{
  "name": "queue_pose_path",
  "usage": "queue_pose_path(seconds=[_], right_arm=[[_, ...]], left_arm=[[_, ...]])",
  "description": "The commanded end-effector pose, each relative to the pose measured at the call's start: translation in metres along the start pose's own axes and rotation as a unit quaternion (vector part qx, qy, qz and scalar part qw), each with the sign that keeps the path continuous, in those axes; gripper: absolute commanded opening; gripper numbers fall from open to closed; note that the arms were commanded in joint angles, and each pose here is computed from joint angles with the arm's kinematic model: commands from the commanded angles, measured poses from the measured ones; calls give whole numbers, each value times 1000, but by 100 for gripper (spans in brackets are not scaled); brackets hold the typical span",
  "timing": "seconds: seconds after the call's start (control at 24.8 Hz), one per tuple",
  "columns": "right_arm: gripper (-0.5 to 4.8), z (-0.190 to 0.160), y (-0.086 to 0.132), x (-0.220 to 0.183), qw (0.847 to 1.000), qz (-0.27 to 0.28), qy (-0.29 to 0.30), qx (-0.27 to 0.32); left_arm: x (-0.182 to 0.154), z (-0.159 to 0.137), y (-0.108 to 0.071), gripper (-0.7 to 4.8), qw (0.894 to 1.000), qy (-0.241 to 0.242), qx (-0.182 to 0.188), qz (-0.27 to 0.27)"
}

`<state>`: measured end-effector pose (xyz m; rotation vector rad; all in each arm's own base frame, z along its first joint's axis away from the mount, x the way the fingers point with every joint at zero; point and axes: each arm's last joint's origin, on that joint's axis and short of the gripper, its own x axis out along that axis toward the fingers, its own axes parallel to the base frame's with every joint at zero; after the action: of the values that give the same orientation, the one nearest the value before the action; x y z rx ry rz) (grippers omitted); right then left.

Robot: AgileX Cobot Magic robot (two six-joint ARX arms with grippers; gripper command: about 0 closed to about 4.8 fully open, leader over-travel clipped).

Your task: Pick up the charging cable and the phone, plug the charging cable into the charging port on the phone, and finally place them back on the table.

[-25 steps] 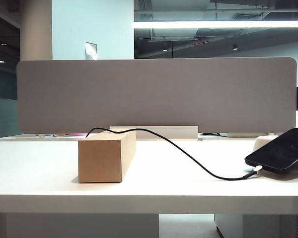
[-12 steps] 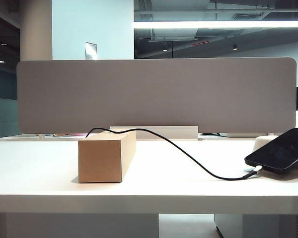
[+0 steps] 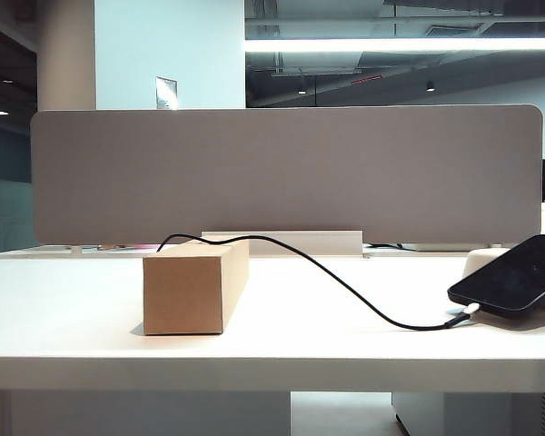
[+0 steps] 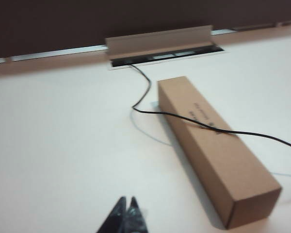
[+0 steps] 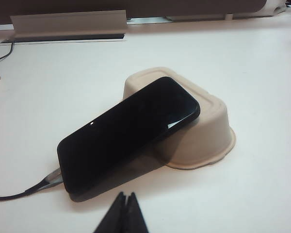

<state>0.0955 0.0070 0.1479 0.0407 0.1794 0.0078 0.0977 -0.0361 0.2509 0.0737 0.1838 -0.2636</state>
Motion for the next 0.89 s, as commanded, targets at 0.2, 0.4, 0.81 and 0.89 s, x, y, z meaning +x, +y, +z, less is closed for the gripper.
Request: queue_pose_path(seconds=[0.2, 0.4, 0.81, 0.89], right_arm=[[-5, -1, 0, 1, 1000, -1, -3, -3], [-5, -1, 0, 1, 1000, 0, -2, -3], [-5, -1, 0, 1, 1000, 0, -3, -2], [-5, -1, 0, 1, 1000, -1, -3, -3]], left_arm=[[8, -20, 22, -6, 993, -80, -65, 59], [10, -36, 29, -6, 989, -100, -63, 94], [7, -55, 34, -6, 976, -171, -47, 122], [6, -54, 33, -6, 978, -177, -30, 106]])
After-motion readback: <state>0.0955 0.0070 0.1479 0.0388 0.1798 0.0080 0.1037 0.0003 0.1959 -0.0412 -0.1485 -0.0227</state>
